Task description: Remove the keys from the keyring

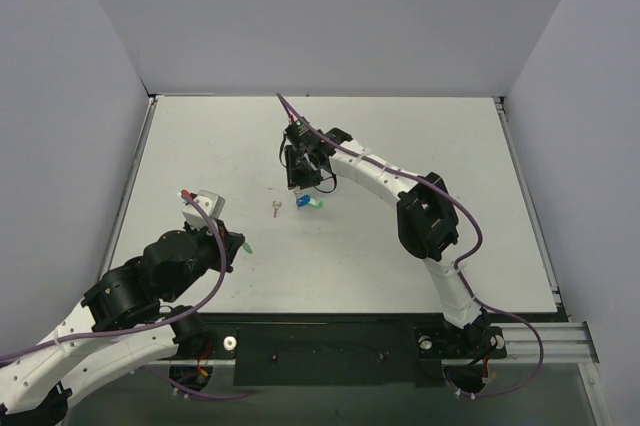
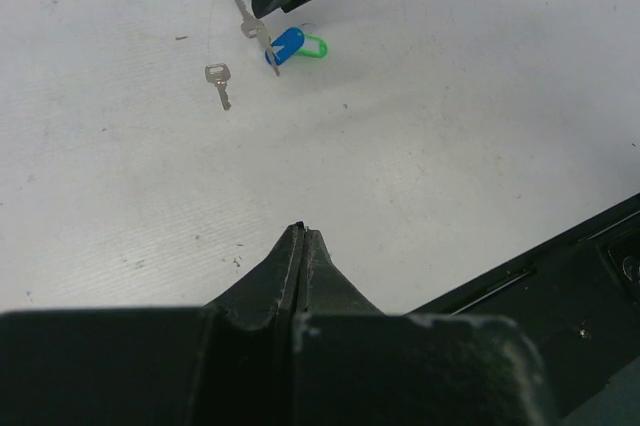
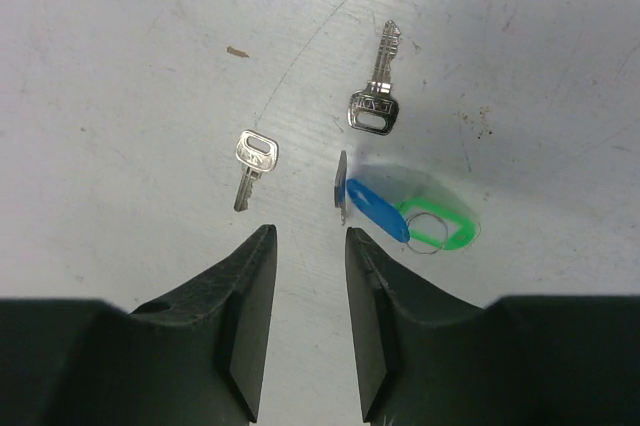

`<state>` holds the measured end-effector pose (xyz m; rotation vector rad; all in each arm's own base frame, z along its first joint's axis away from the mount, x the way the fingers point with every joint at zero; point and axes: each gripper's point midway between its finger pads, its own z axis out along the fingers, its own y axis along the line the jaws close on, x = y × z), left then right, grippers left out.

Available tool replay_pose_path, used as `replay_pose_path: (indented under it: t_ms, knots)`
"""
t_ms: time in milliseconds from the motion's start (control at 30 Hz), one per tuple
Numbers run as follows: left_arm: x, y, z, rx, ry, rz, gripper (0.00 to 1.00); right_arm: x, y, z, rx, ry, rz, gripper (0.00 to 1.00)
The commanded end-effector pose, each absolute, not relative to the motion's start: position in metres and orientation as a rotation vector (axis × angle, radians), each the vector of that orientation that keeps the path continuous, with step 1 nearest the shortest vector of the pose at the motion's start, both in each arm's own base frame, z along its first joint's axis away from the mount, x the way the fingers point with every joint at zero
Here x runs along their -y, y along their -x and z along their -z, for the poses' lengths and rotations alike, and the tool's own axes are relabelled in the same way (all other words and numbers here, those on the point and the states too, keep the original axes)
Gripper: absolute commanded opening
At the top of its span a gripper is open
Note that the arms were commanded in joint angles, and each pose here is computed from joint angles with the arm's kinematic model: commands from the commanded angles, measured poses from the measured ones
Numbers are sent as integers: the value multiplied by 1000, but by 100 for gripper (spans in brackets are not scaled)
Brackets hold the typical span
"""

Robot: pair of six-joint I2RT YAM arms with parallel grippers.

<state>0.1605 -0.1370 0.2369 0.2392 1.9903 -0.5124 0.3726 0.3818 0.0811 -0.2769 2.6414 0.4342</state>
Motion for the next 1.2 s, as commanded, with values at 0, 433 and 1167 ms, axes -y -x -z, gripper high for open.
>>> replay_pose_path:
  t_ms: [0, 433, 1167]
  knots:
    - [136, -165, -246, -1956, -201, 526, 0, -389, -381, -100, -2607, 256, -497, 31]
    - [134, -166, -244, -1961, -193, 508, 0, -374, -370, -156, -2525, 264, -564, 47]
    - [155, -223, -224, -2090, -116, 419, 0, -253, -262, -195, -2469, 225, -488, 82]
